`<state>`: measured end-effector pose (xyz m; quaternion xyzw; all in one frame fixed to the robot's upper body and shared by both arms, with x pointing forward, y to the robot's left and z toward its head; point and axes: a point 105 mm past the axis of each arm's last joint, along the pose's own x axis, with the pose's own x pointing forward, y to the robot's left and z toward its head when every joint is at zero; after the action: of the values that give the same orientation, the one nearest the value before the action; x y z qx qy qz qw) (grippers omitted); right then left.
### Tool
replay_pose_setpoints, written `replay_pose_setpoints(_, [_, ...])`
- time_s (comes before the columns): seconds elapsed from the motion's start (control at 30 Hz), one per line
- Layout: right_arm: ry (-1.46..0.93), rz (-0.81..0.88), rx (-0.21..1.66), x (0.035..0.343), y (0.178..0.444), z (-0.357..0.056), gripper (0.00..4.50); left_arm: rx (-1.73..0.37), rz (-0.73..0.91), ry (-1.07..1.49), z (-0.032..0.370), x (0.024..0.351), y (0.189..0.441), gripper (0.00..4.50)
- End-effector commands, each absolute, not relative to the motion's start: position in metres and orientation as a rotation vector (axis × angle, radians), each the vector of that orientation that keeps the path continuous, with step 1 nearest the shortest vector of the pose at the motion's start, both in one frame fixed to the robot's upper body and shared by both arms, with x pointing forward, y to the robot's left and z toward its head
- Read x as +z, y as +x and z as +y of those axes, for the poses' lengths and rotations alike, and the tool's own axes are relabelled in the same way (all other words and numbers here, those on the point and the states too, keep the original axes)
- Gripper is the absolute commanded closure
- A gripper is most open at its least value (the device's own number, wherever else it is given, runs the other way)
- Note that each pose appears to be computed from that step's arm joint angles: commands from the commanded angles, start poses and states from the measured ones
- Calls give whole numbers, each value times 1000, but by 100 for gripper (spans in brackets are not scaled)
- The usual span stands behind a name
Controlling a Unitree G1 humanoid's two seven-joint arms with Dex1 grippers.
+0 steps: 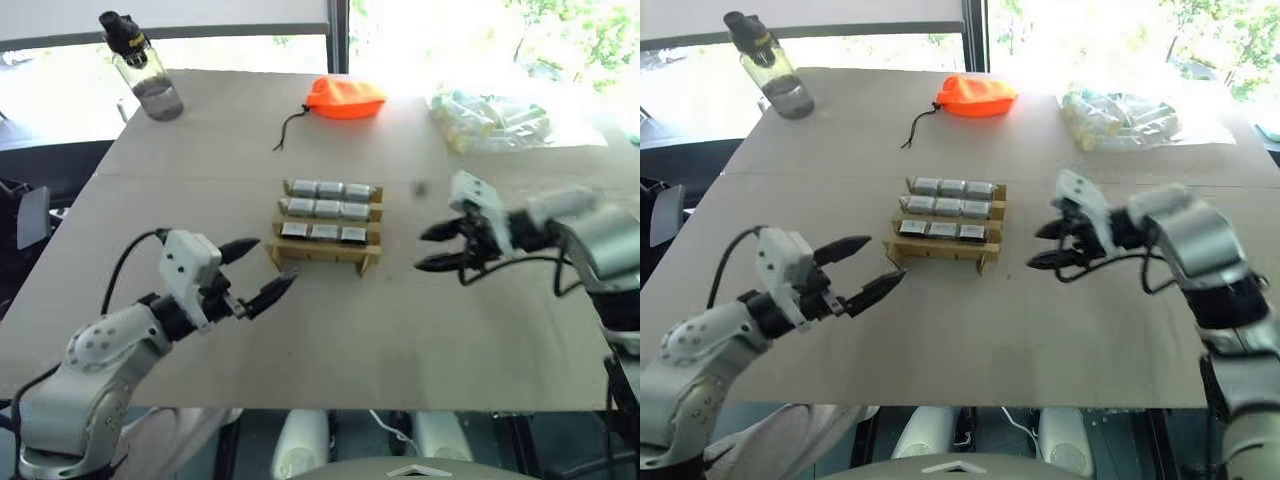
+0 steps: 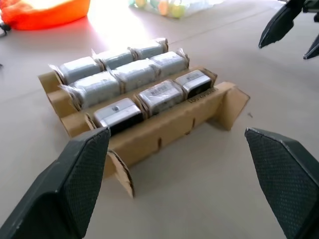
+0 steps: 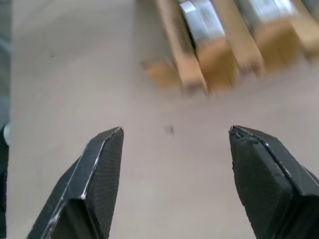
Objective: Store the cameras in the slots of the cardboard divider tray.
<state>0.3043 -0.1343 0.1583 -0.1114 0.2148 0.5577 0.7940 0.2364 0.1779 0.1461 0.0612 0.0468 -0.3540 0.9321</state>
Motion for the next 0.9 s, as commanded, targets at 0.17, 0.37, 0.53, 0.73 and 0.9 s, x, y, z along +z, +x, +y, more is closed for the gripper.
replay_pose_setpoints(0.17, [-251,124,888,152,298,-163,119,-692,95,89,172,112,225,0])
replay_pose_setpoints(0.37, [-144,112,781,84,266,-184,119,-689,78,171,170,86,229,0])
replay_pose_setpoints(0.53, [-108,40,752,75,252,-191,119,-716,61,161,165,81,228,0])
replay_pose_setpoints(0.73, [-103,-25,779,75,234,-181,119,-720,49,128,160,79,229,0])
replay_pose_setpoints(0.9, [-159,-36,716,71,228,-177,119,-722,37,135,156,78,234,0])
